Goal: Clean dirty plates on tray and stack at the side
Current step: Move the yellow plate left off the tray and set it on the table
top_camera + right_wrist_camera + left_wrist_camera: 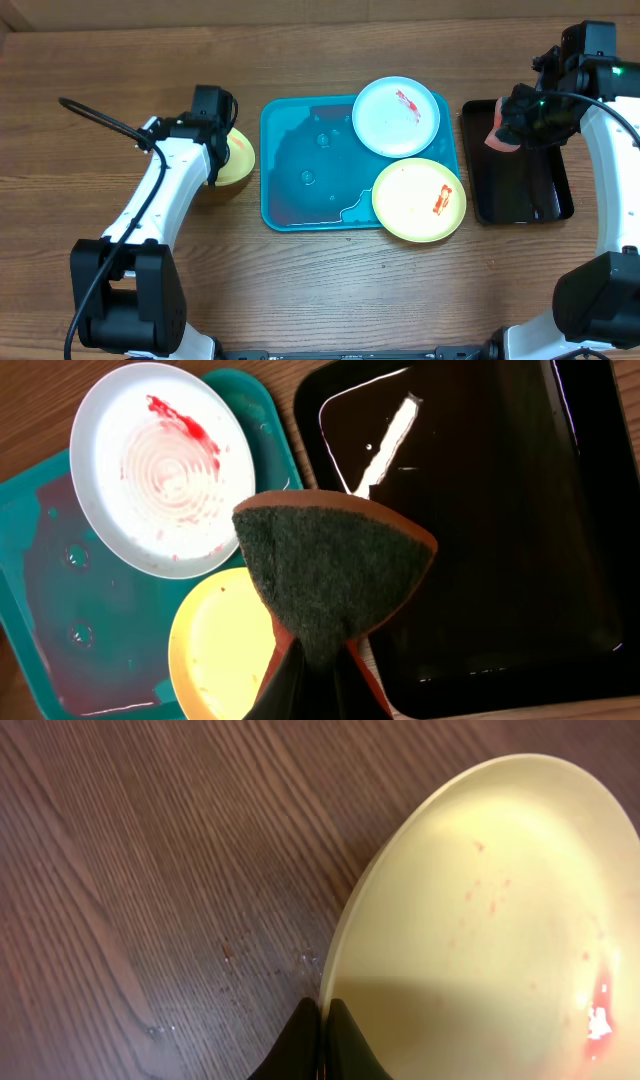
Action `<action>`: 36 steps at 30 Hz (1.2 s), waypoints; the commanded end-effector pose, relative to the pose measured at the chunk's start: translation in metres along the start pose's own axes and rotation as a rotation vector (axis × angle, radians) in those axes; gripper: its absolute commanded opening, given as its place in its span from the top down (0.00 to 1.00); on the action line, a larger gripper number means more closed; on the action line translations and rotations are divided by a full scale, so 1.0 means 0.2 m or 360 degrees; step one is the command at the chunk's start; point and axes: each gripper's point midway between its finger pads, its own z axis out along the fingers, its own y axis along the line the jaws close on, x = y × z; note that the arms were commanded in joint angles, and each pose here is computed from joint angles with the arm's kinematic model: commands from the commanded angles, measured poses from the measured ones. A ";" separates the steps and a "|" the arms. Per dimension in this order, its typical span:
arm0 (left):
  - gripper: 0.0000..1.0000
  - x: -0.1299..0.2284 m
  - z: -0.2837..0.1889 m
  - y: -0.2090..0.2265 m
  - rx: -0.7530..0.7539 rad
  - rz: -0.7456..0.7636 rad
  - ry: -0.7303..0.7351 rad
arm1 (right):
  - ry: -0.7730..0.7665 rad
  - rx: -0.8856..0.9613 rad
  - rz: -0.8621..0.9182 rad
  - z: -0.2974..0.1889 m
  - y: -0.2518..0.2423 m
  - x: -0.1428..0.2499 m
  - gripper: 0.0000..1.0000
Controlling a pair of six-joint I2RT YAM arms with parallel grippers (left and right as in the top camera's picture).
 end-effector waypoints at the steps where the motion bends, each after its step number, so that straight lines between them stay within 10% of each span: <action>1: 0.96 0.03 0.06 0.05 -0.0055 -0.0027 -0.0029 | -0.0060 -0.0008 -0.0030 -0.05 0.01 -0.03 0.96; 6: 0.95 0.06 0.10 0.06 -0.0054 -0.0028 -0.0030 | -0.0060 -0.0008 -0.0030 -0.05 0.01 -0.03 0.96; 13: 0.59 0.07 0.10 0.06 -0.0058 0.0005 -0.0028 | -0.0059 -0.0011 -0.0030 -0.05 0.01 -0.03 0.96; 21: 0.58 0.00 0.02 -0.03 0.0027 0.0278 -0.0051 | -0.0060 -0.0013 -0.0031 -0.05 0.01 -0.03 0.96; 28: 0.57 0.08 -0.29 -0.47 0.0722 0.1065 0.0082 | -0.0060 -0.0012 -0.0031 -0.05 0.01 -0.03 0.96; 36: 0.42 0.13 -0.80 -0.70 0.1139 0.1229 0.0052 | -0.0067 -0.0014 -0.0033 -0.05 0.01 -0.03 0.96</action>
